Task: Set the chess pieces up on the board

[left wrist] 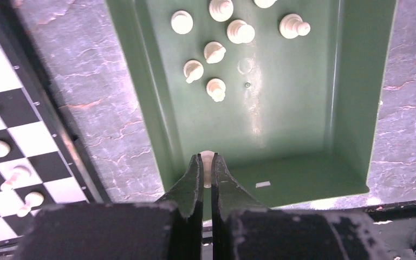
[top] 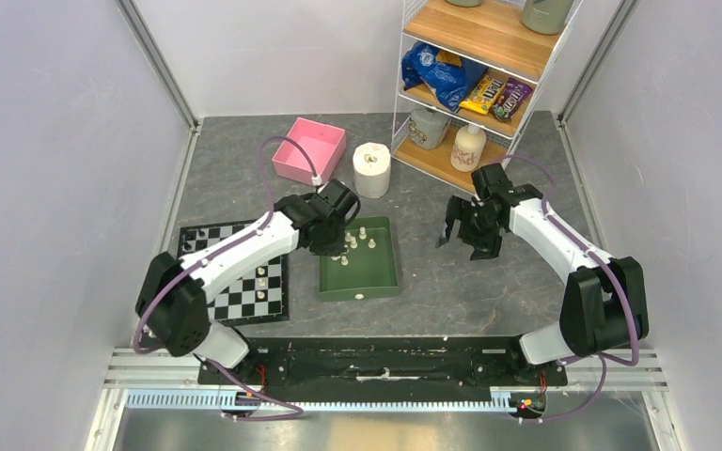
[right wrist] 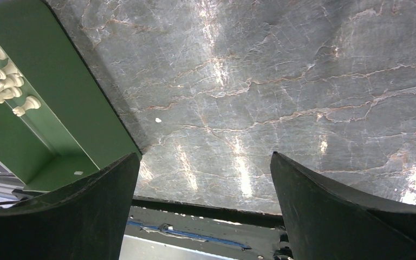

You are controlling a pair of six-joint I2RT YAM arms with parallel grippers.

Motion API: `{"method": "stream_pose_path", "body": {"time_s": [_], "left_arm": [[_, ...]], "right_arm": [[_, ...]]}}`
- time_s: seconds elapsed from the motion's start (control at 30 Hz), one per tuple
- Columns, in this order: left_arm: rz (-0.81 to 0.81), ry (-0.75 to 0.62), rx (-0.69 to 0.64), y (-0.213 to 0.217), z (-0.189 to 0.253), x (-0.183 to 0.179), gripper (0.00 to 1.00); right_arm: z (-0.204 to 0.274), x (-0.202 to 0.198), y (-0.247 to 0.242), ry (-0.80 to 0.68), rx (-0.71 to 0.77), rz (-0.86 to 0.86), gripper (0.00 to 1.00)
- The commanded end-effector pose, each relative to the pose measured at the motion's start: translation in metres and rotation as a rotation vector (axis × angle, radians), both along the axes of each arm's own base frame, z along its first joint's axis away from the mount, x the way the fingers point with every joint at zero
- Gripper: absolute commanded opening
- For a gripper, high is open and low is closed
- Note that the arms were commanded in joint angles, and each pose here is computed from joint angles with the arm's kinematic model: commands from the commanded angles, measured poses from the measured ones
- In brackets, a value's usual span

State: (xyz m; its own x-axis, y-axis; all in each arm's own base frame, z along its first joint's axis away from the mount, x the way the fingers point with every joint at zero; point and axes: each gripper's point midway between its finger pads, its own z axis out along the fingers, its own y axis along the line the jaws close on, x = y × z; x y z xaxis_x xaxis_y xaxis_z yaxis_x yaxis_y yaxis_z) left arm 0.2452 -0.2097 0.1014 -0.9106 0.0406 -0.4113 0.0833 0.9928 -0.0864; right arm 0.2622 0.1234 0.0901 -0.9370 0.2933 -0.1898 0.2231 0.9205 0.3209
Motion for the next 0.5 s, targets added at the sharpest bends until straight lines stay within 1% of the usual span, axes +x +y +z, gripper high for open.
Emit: {"method": "stream_pose_path", "body": {"time_s": [0.0,0.1,0.23,0.37,0.47], "left_arm": [[0.12,-0.095,-0.034,0.016,0.039,0.004,0.02],[0.234,-0.134,-0.06,0.04,0.052,0.0,0.02],[0.426,-0.155,-0.068,0.086,0.052,-0.012,0.02],[0.602,-0.145,-0.088,0.122,0.039,-0.028,0.02],[0.697,-0.119,-0.104,0.136,0.023,-0.041,0.02]], "right_arm": [[0.003,0.001,0.001,-0.02,0.006,0.016,0.99],[0.001,-0.002,0.0,-0.017,0.006,0.013,0.99],[0.0,-0.003,0.001,-0.018,0.012,0.016,0.99],[0.0,-0.003,0.002,-0.019,0.015,0.017,0.99],[0.0,-0.003,0.002,-0.021,0.019,0.019,0.99]]}}
